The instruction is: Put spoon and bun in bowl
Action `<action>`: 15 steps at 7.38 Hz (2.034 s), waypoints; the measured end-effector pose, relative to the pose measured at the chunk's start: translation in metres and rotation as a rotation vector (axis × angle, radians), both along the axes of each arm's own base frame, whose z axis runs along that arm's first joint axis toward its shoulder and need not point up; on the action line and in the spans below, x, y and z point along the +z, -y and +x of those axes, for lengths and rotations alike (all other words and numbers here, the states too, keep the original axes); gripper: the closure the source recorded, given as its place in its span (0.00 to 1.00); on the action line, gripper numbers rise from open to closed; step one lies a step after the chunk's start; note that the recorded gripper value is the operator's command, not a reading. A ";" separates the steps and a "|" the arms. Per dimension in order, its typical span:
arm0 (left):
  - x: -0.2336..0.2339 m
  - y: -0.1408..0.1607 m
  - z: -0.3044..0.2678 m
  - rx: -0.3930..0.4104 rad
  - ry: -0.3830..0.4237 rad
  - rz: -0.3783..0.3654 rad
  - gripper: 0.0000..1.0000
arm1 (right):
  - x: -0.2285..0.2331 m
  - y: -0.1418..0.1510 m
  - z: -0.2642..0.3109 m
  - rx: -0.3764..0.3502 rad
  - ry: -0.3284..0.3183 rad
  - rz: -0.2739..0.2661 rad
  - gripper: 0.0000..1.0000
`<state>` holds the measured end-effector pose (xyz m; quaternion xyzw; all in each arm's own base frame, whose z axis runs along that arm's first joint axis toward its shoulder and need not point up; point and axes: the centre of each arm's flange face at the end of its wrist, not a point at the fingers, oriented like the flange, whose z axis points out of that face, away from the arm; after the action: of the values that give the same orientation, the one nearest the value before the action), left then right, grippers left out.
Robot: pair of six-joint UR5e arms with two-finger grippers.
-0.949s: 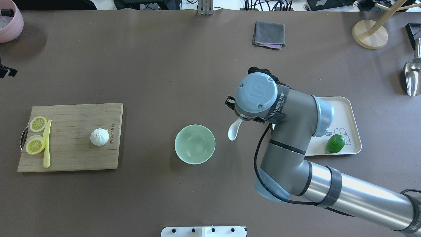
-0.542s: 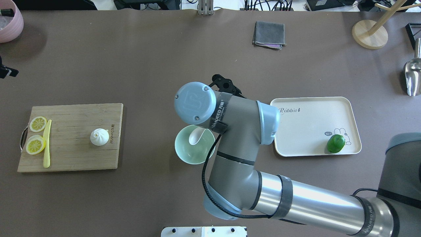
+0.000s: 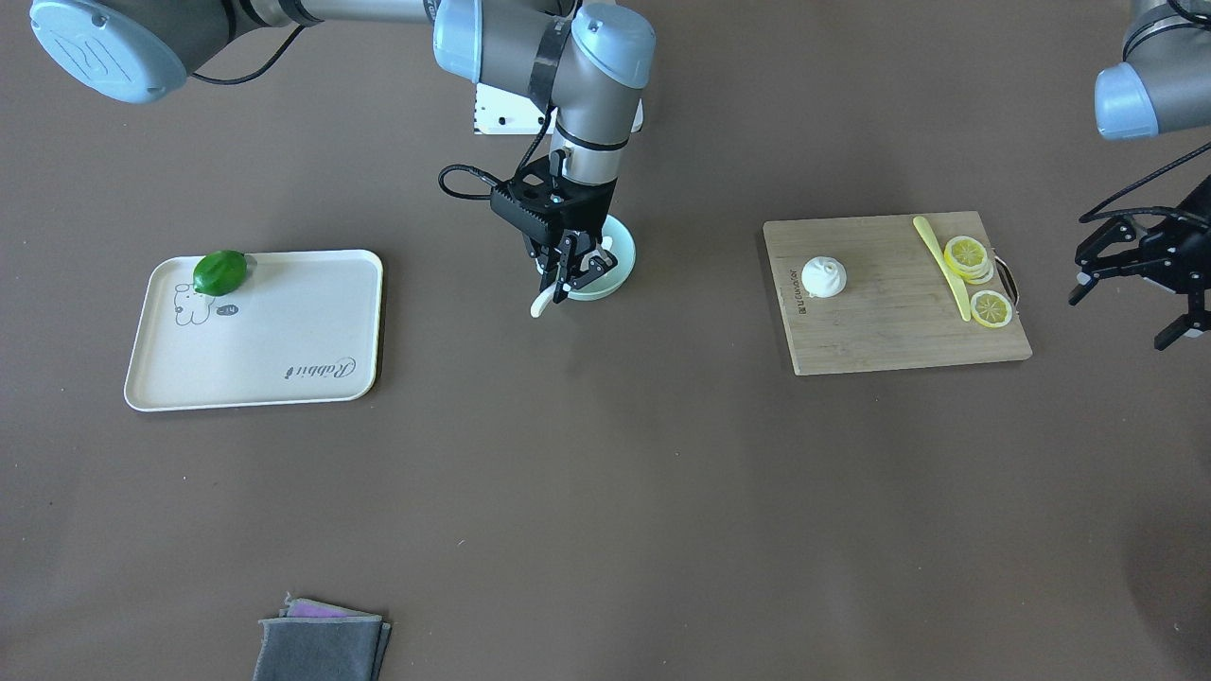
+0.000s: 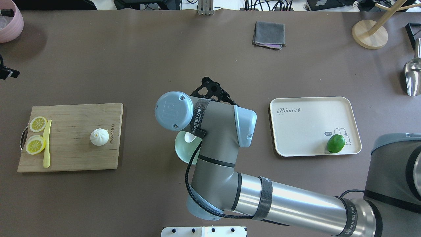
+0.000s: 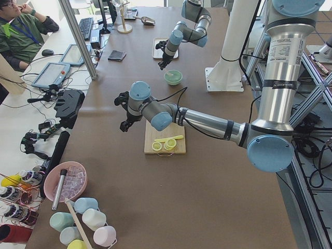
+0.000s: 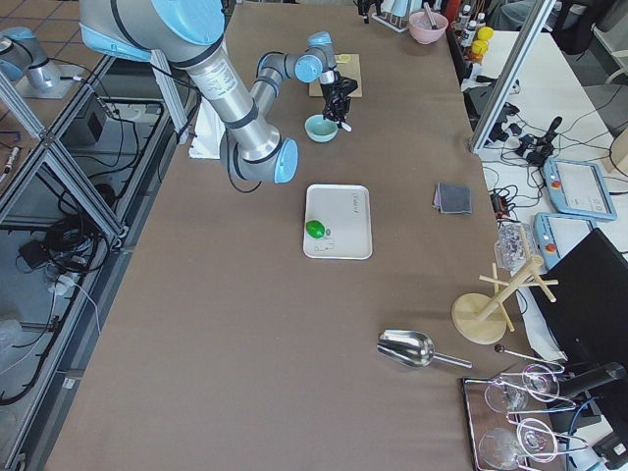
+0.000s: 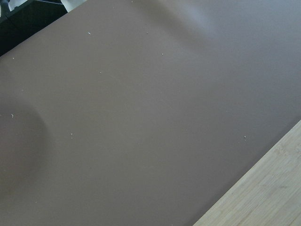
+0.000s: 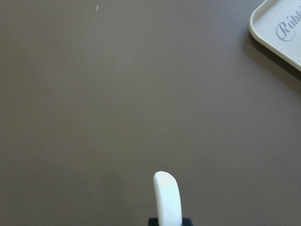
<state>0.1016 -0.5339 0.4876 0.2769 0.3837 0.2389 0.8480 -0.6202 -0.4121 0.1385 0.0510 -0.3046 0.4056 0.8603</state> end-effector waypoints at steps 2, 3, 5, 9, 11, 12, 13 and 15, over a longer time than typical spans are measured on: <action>0.000 0.000 0.001 -0.001 -0.002 -0.004 0.02 | -0.001 -0.001 0.012 -0.020 -0.008 0.052 0.00; -0.002 -0.001 0.001 -0.008 -0.009 -0.014 0.02 | -0.003 -0.003 0.029 -0.051 0.000 0.085 0.00; -0.010 -0.008 0.022 -0.068 -0.087 -0.102 0.02 | 0.015 0.005 0.097 -0.147 0.011 0.149 0.00; -0.048 -0.079 0.161 -0.119 -0.261 -0.312 0.02 | 0.113 0.061 0.249 -0.406 -0.024 0.233 0.00; -0.053 -0.130 0.228 -0.143 -0.227 -0.283 0.02 | 0.173 0.081 0.319 -0.531 -0.010 0.277 0.00; -0.049 -0.154 0.257 -0.157 -0.197 -0.247 0.02 | 0.196 0.088 0.350 -0.584 -0.016 0.292 0.00; -0.045 -0.170 0.274 -0.167 -0.175 -0.221 0.03 | 0.210 0.091 0.372 -0.610 -0.018 0.298 0.00; -0.033 -0.177 0.276 -0.184 -0.145 -0.203 0.03 | 0.217 0.093 0.387 -0.621 -0.015 0.301 0.00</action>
<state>0.3780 -0.3574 0.4547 0.2404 0.4390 0.0997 0.8600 -0.2329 -0.5055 0.3560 0.0852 -0.3554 0.0745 0.9278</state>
